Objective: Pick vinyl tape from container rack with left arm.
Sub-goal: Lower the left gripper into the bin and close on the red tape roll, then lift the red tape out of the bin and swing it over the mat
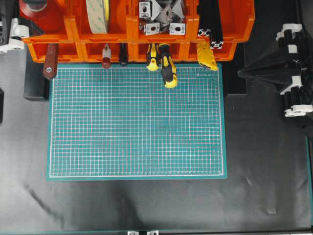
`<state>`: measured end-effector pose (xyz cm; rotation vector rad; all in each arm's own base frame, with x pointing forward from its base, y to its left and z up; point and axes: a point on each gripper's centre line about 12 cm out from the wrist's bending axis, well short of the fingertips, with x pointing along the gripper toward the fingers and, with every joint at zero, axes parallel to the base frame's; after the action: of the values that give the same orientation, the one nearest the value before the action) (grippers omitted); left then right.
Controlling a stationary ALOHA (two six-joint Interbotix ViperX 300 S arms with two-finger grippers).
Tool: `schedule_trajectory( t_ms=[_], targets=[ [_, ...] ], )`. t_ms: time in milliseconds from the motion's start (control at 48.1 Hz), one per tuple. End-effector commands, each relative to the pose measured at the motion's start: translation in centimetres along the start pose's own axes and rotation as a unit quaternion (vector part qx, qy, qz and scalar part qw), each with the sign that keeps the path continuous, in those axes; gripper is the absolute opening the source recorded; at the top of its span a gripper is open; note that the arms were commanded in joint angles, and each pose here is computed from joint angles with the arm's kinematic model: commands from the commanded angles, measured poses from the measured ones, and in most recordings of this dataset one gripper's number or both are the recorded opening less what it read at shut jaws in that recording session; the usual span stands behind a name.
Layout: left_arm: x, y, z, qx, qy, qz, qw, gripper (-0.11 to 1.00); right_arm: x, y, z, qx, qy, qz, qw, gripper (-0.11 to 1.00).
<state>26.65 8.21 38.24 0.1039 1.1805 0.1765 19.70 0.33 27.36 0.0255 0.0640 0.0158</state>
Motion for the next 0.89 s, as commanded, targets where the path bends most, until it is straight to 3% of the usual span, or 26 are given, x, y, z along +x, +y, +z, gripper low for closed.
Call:
schedule_trajectory(
  t_ms=[0,291,395,582,874],
  targets=[
    [-0.5,0.2,0.1,-0.003,-0.016,0.006,0.9999,0.71,0.2,0.1,1.3,0.0,-0.021,0.001,0.9998,0.0],
    [-0.5,0.5,0.3,-0.006,-0.028,0.012,0.9995,0.64,0.1,0.1,1.4,0.0,-0.022,0.001,0.9998,0.0],
    [-0.7,0.6,0.3,-0.007,-0.031,0.012,0.9994,0.52,0.1,0.1,1.4,-0.001,-0.022,0.001,0.9998,0.0],
    [-1.8,0.8,0.7,-0.008,-0.046,0.016,0.9988,0.19,0.2,0.1,1.4,-0.001,-0.021,0.002,0.9998,0.0],
    [-8.8,1.4,2.2,-0.023,-0.098,0.022,0.9947,0.19,-0.6,0.1,2.2,0.0,-0.041,0.002,0.9992,0.0]
  ],
)
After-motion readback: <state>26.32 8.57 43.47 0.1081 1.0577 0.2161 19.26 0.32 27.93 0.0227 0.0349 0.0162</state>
